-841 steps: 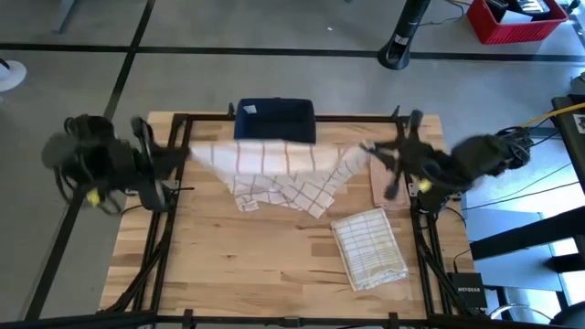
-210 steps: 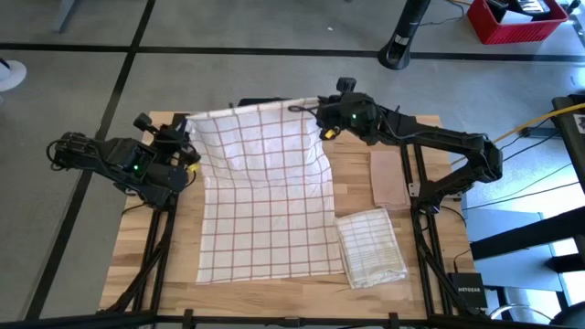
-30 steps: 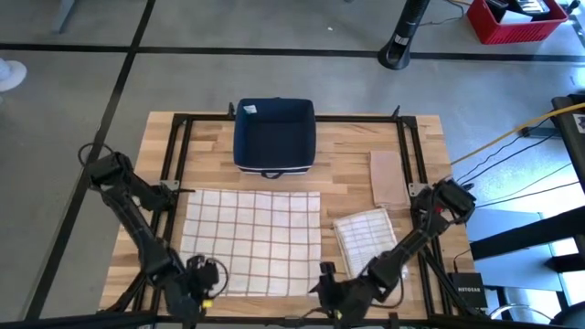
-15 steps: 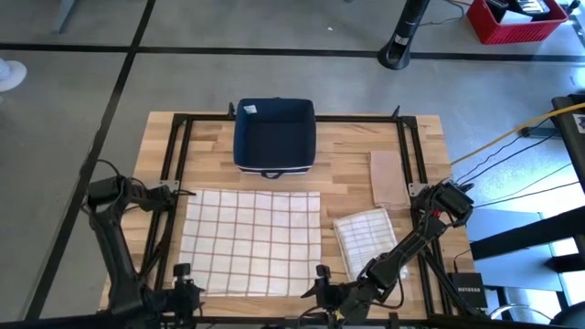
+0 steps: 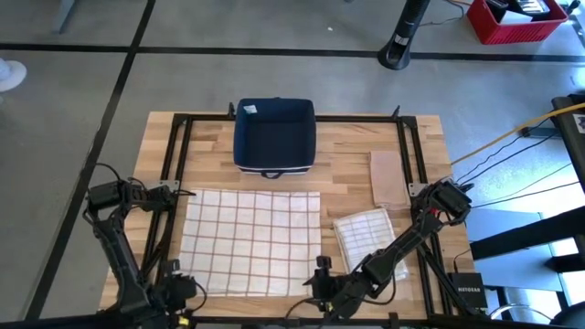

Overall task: Fold towel
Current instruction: Fold the white with brown pattern towel on the table

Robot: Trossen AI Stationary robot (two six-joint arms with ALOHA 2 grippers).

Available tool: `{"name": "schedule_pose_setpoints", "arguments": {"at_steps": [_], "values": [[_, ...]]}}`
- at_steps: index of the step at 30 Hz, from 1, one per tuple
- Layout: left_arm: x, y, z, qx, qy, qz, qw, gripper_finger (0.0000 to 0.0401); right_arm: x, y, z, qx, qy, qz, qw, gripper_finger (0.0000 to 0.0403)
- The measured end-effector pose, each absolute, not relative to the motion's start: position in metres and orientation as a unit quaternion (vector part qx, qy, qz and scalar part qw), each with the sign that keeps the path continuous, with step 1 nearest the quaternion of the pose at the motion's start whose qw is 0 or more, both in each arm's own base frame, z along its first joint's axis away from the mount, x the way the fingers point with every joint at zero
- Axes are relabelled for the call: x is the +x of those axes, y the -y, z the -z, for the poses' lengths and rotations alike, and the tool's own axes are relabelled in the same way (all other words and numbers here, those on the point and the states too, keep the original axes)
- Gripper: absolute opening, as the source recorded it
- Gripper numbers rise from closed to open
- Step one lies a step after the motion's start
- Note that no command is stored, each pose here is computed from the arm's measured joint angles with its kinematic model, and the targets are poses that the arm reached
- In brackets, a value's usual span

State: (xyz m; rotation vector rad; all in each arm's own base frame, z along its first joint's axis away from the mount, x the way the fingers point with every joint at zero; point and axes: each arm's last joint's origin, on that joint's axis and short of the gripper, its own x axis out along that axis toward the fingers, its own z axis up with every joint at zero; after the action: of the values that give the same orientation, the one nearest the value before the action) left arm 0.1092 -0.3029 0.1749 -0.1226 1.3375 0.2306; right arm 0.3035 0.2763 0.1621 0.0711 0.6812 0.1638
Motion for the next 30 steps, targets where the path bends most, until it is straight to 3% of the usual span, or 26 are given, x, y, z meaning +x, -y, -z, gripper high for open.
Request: {"name": "schedule_pose_setpoints", "arguments": {"at_steps": [11,18,30], "values": [[0.102,0.287,-0.148,-0.04,-0.635,-0.124,0.762,0.013,0.3,-0.28,-0.162,0.071,-0.344,-0.085,0.932,0.0221],[0.101,0.285,-0.145,-0.068,-0.635,-0.152,0.754,0.0127,0.29,-0.28,-0.154,0.083,-0.397,-0.069,0.911,0.022],[0.101,0.285,-0.145,-0.066,-0.635,-0.149,0.755,0.0029,0.295,-0.283,-0.131,0.025,-0.388,-0.068,0.919,0.022]]}}
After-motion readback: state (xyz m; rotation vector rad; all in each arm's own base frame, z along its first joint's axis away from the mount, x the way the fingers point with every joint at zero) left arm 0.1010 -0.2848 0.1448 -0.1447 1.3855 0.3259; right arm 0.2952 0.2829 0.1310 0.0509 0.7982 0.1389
